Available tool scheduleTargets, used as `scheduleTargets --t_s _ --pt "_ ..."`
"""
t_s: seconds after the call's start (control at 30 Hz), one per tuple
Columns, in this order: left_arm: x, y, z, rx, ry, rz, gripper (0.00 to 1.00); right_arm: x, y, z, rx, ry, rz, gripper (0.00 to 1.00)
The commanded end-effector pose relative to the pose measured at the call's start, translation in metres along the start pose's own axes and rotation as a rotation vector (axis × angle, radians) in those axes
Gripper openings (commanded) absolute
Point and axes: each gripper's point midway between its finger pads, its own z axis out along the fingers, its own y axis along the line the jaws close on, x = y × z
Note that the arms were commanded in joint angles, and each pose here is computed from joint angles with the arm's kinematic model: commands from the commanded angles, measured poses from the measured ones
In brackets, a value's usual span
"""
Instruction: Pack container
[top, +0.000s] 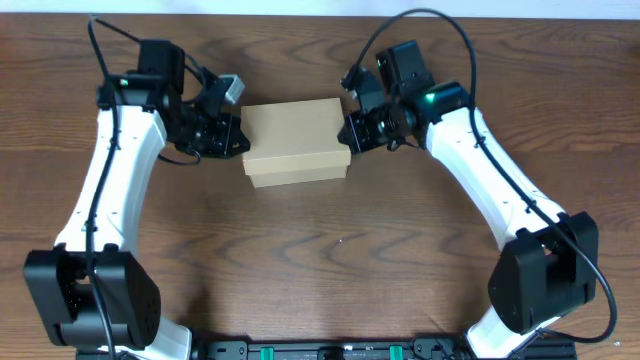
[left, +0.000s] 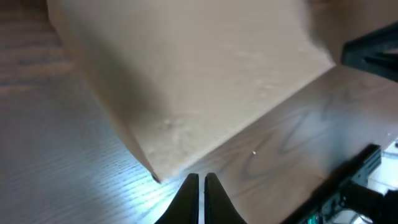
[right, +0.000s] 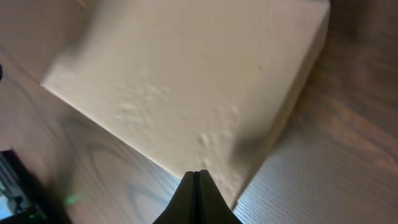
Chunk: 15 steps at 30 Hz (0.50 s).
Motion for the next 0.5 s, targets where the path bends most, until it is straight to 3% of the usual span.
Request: scheduleTargets --t_s 0.0,0.47 --pt "0.012 0.011 0.014 -0.011 0.024 -0.067 0.06 0.013 -0.005 0.009 0.012 0.028 -0.013 0.01" --pt "0.031 0.025 0.040 -0.012 0.045 -0.142 0.06 0.038 -0.021 0.029 0.041 0.069 0.007 0.01"
